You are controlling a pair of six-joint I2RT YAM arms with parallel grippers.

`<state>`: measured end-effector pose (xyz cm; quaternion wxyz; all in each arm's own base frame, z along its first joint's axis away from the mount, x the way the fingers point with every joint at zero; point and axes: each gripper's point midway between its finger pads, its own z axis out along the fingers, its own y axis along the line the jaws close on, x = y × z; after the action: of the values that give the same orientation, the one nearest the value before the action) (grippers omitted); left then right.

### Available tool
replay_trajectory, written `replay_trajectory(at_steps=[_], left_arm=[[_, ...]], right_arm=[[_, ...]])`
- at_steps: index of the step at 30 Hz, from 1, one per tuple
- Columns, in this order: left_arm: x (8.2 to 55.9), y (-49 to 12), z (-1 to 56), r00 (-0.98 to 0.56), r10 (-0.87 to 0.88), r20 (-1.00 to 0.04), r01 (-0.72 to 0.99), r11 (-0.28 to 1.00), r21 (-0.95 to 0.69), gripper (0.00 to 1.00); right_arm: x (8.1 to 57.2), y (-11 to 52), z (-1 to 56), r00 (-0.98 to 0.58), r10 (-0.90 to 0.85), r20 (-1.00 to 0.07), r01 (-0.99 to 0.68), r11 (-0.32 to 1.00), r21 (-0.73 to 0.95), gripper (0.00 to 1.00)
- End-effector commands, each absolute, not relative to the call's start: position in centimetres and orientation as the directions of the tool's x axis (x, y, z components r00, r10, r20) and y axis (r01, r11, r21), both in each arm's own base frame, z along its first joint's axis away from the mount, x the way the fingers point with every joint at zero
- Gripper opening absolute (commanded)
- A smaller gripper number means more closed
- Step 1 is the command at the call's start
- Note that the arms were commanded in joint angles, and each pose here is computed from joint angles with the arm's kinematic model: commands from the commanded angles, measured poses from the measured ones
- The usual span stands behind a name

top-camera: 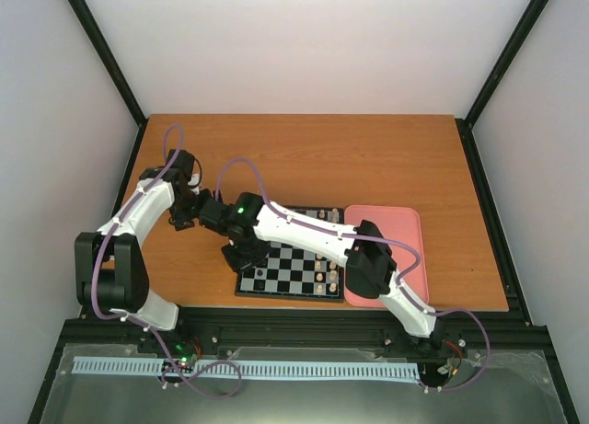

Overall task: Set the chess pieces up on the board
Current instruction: Place the chess piece on the chessboard.

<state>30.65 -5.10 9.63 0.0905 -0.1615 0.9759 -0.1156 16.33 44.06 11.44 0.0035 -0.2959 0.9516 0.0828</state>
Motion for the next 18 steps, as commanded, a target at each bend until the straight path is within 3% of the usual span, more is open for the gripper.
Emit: replay_trajectory(at_steps=[1,18], left_arm=[[30.9,-5.4,11.1,-0.926,-0.334,-0.178,-0.28,0.92,-0.275,1.0],[30.8,-5.6,11.2,-0.925,-0.336,-0.18,-0.276,0.916,-0.29,1.0]], right_arm=[[14.4,44.6,11.3,-0.792,-0.61,-0.011,-0.602,0.778,0.182,0.03],[15.5,44.9,7.0,-0.808,-0.586,0.059,-0.562,0.797,0.221,0.03]])
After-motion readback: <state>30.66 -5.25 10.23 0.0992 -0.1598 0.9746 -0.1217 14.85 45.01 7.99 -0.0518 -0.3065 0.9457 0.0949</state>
